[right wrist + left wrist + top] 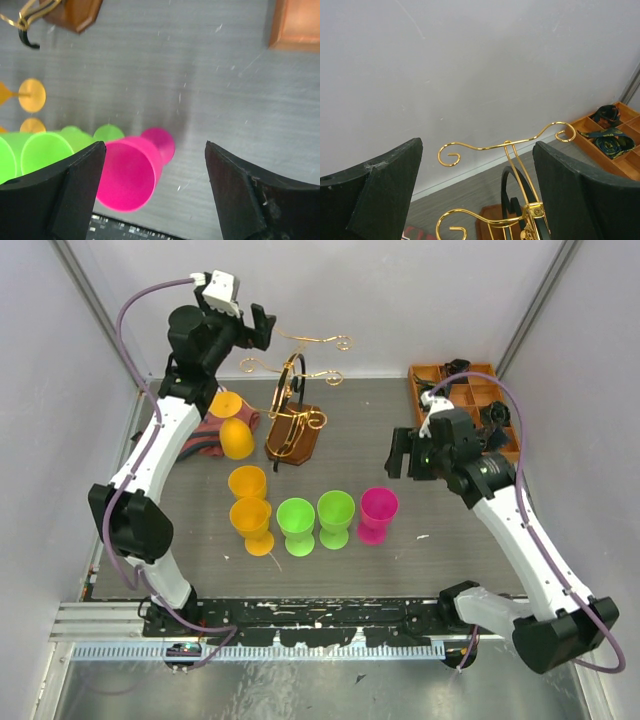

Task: Place the wine glass upside down on the wine glass rack

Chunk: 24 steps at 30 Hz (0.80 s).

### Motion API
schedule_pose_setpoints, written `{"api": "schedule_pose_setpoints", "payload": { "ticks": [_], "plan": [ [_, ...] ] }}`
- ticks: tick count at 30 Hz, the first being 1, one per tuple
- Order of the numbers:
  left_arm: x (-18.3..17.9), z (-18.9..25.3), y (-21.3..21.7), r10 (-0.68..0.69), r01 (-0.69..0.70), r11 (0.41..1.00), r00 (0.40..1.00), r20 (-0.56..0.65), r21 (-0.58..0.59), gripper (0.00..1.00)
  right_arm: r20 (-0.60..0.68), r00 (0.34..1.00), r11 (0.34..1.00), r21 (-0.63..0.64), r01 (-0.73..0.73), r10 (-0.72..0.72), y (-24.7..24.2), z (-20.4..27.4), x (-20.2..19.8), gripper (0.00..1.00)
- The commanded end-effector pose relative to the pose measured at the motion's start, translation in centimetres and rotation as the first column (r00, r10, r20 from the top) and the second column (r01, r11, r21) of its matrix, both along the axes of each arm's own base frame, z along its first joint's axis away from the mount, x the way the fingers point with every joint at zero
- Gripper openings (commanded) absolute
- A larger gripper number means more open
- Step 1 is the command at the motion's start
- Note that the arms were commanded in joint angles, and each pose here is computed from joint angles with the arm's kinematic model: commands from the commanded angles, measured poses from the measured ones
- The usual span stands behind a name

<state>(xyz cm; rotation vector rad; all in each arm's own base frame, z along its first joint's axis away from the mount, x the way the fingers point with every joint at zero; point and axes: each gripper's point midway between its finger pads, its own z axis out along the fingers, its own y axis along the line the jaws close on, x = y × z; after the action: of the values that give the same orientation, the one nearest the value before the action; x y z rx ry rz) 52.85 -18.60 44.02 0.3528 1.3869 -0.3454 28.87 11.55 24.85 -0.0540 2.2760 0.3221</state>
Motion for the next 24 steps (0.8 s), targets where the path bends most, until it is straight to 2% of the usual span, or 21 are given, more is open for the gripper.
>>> {"api": "schedule_pose_setpoints", "payload": {
  "ticks": [1, 7, 12, 14, 17, 20, 24],
  "plan": [
    [0.1, 0.1, -0.4, -0.010, 0.010, 1.000, 1.000, 0.000, -0.013, 0.98, -0.088, 0.995, 0.994, 0.105, -0.042, 0.051, 1.3, -1.8, -3.6, 0.85],
    [-0.1, -0.8, 0.1, 0.012, -0.012, 1.000, 1.000, -0.022, 0.001, 0.98, -0.162, 0.984, 0.994, 0.088, -0.060, 0.074, 1.2, -5.1, -5.3, 0.82],
    [-0.4, -1.2, 0.7, 0.036, -0.035, 0.999, 0.999, -0.031, 0.019, 0.98, -0.216, 0.974, 0.996, 0.075, -0.055, 0.070, 1.3, -7.9, -6.0, 0.72],
    [-0.4, -1.4, 0.9, 0.046, -0.045, 0.999, 0.998, -0.038, 0.021, 0.98, -0.213, 0.975, 0.997, 0.056, -0.054, 0.065, 1.1, -8.3, -5.8, 0.64],
    [-0.4, -1.4, 1.0, 0.049, -0.048, 0.999, 0.998, -0.042, 0.024, 0.98, -0.205, 0.977, 0.998, 0.031, -0.053, 0.058, 0.9, -8.2, -5.2, 0.40],
    [-0.4, -1.3, 1.1, 0.054, -0.054, 0.998, 0.998, -0.040, 0.025, 0.98, -0.188, 0.982, 1.000, -0.006, -0.028, 0.026, 0.2, -7.5, -4.6, 0.22],
    [0.0, -0.8, 1.7, 0.096, -0.095, 0.995, 0.995, -0.035, 0.017, 0.98, -0.125, 0.990, 0.997, -0.062, 0.051, -0.059, -1.4, -4.9, -3.6, 0.10]
  ]
}}
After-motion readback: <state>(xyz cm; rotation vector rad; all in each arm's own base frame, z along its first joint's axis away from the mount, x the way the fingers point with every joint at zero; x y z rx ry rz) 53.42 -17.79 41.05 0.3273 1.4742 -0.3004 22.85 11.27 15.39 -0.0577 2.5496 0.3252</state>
